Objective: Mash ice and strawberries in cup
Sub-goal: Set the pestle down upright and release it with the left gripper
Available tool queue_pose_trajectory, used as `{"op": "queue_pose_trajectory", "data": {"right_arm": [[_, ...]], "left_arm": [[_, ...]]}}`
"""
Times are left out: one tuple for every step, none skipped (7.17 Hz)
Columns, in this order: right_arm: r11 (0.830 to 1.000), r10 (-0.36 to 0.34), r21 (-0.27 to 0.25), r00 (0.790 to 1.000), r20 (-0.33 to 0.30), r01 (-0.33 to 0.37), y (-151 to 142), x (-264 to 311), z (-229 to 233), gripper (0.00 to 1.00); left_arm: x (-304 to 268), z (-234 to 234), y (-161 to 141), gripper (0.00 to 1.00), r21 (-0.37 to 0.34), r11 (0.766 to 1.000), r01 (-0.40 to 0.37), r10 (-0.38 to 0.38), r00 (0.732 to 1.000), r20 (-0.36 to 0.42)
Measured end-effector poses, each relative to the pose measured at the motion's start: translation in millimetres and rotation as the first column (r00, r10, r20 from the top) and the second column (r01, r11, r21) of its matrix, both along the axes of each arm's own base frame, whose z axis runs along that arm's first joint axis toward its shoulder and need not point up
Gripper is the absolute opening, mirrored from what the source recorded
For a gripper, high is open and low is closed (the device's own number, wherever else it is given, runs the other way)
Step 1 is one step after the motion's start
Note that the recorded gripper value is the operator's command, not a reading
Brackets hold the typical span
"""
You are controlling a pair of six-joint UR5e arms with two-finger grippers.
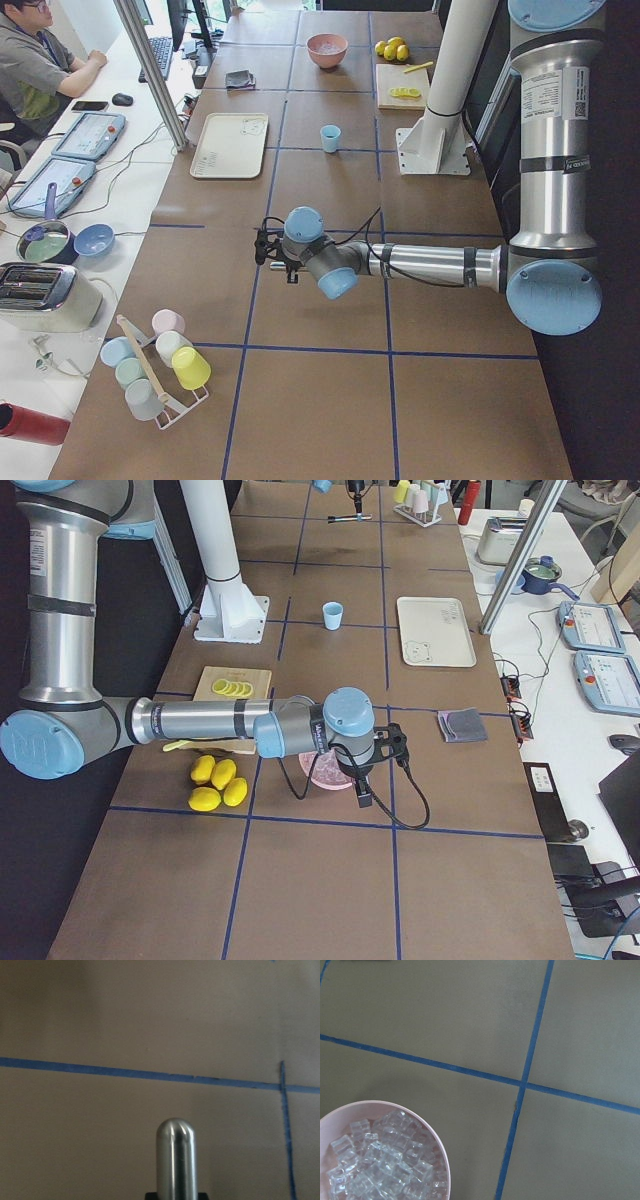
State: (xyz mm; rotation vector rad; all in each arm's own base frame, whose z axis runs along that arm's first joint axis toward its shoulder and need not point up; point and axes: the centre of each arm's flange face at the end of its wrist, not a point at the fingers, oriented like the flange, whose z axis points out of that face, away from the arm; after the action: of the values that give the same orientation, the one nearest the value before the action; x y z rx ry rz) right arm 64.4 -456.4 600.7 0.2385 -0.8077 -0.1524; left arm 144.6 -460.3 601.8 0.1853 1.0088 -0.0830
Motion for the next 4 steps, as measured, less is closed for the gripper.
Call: {"op": "queue_pose_trajectory", "data": {"right_arm": [[1.000, 0.000, -0.001, 1.000, 0.000, 0.000, 0.0, 0.0, 0.5, 0.99], [1.000, 0.000, -0.002, 1.000, 0.000, 0.000, 0.0, 0.0, 0.9, 0.99], [1.000, 0.000, -0.002, 1.000, -0.001, 0.000, 0.0, 0.0, 0.9, 0.99], [1.000, 0.000, -0.001, 1.000, -0.001, 0.000, 0.0, 0.0, 0.8, 0.99]], "left_arm": [[-1.0, 20.4, 1.4, 0.00, 0.022, 0.999, -0.035, 0.034, 0.999, 0.033], [-2.1, 37.7, 2.2, 0.00, 0.033, 0.998, -0.058, 0.056, 0.997, 0.062], [-3.2, 53.5, 3.0, 0.00, 0.033, 0.997, -0.066, 0.062, 0.994, 0.091], [-4.3, 68.3, 3.7, 0.00, 0.027, 0.997, -0.067, 0.063, 0.991, 0.118]]}}
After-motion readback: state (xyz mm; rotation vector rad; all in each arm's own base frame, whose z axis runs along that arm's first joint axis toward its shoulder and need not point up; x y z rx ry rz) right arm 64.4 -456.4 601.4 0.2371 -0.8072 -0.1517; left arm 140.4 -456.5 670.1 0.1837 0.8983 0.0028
